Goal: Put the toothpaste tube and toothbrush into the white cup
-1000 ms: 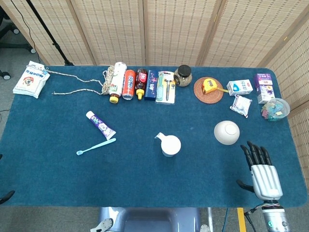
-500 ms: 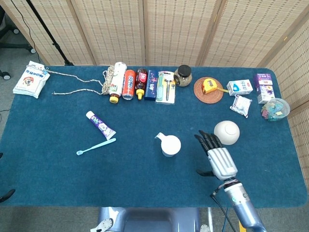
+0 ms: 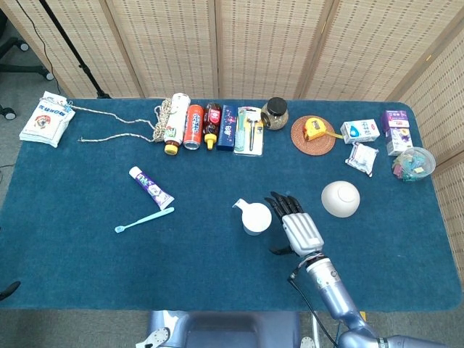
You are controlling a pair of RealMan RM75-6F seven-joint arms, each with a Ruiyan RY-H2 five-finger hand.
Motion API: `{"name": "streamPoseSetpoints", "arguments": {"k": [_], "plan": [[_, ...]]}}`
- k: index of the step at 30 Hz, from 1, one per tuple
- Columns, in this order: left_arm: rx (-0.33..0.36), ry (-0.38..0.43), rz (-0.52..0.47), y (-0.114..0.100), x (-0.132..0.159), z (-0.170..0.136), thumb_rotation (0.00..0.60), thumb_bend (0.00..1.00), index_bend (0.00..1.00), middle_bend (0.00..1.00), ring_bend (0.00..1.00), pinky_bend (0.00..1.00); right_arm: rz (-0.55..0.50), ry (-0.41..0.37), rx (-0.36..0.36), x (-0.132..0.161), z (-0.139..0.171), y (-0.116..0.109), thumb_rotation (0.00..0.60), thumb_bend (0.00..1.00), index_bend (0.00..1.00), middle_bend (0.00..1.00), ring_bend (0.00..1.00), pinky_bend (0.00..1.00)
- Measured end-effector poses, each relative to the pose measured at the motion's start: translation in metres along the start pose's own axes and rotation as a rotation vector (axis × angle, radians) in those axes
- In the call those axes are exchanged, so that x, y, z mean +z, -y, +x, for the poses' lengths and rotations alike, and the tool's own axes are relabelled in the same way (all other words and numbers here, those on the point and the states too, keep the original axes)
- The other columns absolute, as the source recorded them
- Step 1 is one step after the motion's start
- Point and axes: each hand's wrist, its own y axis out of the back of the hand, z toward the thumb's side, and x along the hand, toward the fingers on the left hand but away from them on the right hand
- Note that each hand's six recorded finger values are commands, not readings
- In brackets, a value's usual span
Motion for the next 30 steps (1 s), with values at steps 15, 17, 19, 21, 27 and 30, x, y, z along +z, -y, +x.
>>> {"name": "streamPoseSetpoints", "arguments": {"k": [15,17,19,21,27,30], "plan": [[-0.013,-0.013,0.0,0.002,-0.001,0.005,0.6,0.0,0.0,0.0,0.0,0.0,-0.001,0.018,-0.024,-0.002,-0.03,0.019,0.6,0.0,0.11,0.12,0.14,0.31],[-0.014,-0.012,0.0,0.002,-0.001,0.005,0.6,0.0,0.0,0.0,0.0,0.0,-0.004,0.022,-0.027,-0.004,-0.031,0.021,0.6,0.0,0.19,0.17,0.18,0.36],[-0.013,-0.012,0.0,0.002,-0.001,0.005,0.6,0.0,0.0,0.0,0.0,0.0,-0.019,0.024,-0.029,-0.006,-0.033,0.022,0.6,0.0,0.25,0.21,0.21,0.41],[-0.014,-0.015,0.002,0.002,-0.001,0.006,0.6,0.0,0.0,0.0,0.0,0.0,-0.033,0.023,-0.033,-0.006,-0.034,0.024,0.6,0.0,0.29,0.25,0.25,0.46],[-0.02,-0.014,0.0,0.003,0.0,0.006,0.6,0.0,0.0,0.0,0.0,0.0,-0.039,0.014,-0.066,-0.007,-0.037,0.022,0.6,0.07,0.41,0.36,0.34,0.52],[-0.019,-0.016,-0.001,0.003,0.0,0.006,0.6,0.0,0.0,0.0,0.0,0.0,-0.058,0.013,-0.067,-0.006,-0.037,0.023,0.6,0.11,0.44,0.37,0.35,0.52]]}}
